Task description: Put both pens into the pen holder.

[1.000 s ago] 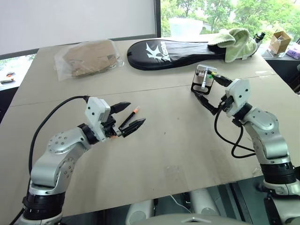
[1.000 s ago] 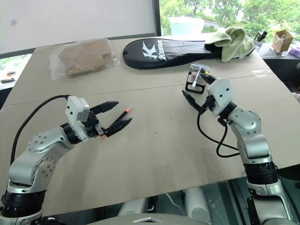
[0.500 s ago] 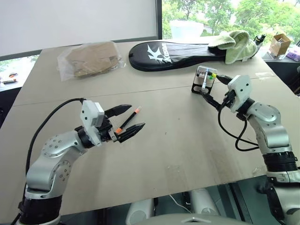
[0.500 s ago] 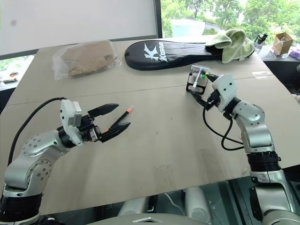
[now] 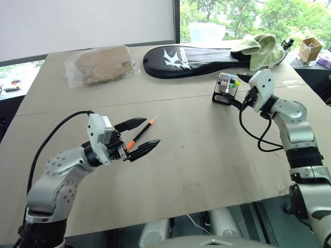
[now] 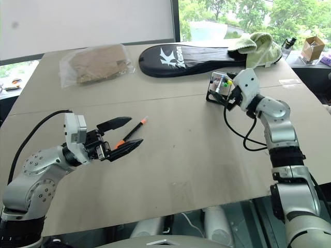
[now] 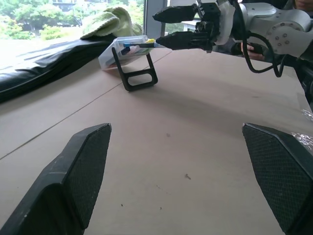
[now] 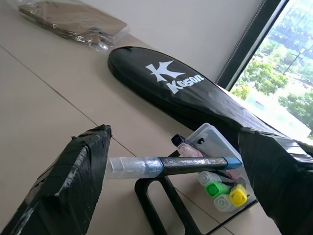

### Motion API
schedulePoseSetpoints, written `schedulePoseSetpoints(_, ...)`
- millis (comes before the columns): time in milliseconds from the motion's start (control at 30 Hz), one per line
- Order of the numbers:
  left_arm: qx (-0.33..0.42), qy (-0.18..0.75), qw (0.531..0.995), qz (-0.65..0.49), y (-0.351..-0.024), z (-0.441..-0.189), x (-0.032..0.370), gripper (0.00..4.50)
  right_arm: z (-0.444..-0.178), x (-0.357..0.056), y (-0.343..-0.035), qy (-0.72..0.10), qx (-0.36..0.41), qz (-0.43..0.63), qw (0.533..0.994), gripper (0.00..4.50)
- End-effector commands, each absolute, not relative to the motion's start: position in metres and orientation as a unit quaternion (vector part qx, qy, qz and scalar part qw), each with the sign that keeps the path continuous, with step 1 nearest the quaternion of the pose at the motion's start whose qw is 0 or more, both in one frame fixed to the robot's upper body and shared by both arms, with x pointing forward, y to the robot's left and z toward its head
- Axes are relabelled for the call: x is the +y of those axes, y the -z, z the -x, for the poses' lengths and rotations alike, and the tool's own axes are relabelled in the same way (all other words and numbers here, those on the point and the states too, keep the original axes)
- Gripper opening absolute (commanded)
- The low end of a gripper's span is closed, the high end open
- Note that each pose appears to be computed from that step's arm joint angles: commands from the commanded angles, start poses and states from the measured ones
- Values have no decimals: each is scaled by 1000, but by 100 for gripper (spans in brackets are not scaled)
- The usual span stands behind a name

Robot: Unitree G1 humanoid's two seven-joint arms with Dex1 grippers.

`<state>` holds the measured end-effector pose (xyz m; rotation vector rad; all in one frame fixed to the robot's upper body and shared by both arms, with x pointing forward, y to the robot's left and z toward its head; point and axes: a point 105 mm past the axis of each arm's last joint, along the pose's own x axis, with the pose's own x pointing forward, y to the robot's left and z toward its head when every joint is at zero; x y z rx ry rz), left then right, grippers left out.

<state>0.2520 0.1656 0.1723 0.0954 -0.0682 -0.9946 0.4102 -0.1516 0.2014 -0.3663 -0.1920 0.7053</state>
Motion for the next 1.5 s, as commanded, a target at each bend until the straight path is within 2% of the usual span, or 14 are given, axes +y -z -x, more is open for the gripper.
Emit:
schedulePoseSetpoints(33, -61, 487, 869, -60, -185, -247, 160, 450, -418, -157, -218, -353, -114, 199, 907, 440)
schedulePoseSetpoints(333, -57, 476, 875, -61, -183, -245, 157, 450, -438, -171, -231, -322, -116, 216, 914, 440)
schedulePoseSetpoints(467, -34, 428, 900, -73, -177, -254, 167, 450, -429, -165, -244, -353, -147, 170, 908, 440)
schedulePoseSetpoints(533, -14, 400, 912, -85, -172, -259, 172, 450, -414, -160, -244, -396, -151, 142, 894, 440)
schedulePoseSetpoints(667, 80, 313, 940, -112, -157, -275, 190, 450, -346, -140, -218, -485, -123, 138, 855, 440)
schedulePoseSetpoints(800, 139, 295, 939, -109, -156, -283, 198, 450, -298, -127, -199, -485, -72, 123, 863, 440)
schedulePoseSetpoints(900, 198, 263, 933, -145, -149, -289, 207, 450, -264, -113, -181, -505, 1, 109, 856, 440)
schedulePoseSetpoints(1000, 285, 262, 905, -174, -134, -292, 211, 450, -257, -112, -170, -461, 40, 155, 873, 440)
schedulePoseSetpoints(1167, 365, 247, 870, -222, -107, -300, 221, 450, -258, -102, -171, -450, 61, 77, 887, 440)
schedulePoseSetpoints(1200, 369, 245, 866, -231, -102, -302, 221, 398, -258, -101, -171, -448, 63, 70, 889, 450)
schedulePoseSetpoints(1233, 370, 245, 865, -233, -99, -305, 221, 395, -259, -99, -170, -443, 66, 63, 892, 450)
schedulePoseSetpoints(1267, 369, 247, 866, -231, -97, -306, 220, 367, -259, -98, -170, -437, 68, 58, 895, 450)
schedulePoseSetpoints(1367, 362, 254, 869, -224, -95, -310, 218, 213, -265, -97, -169, -411, 77, 12, 908, 450)
schedulePoseSetpoints(1500, 292, 293, 888, -200, -108, -317, 206, 79, -279, -93, -165, -380, 107, -60, 917, 450)
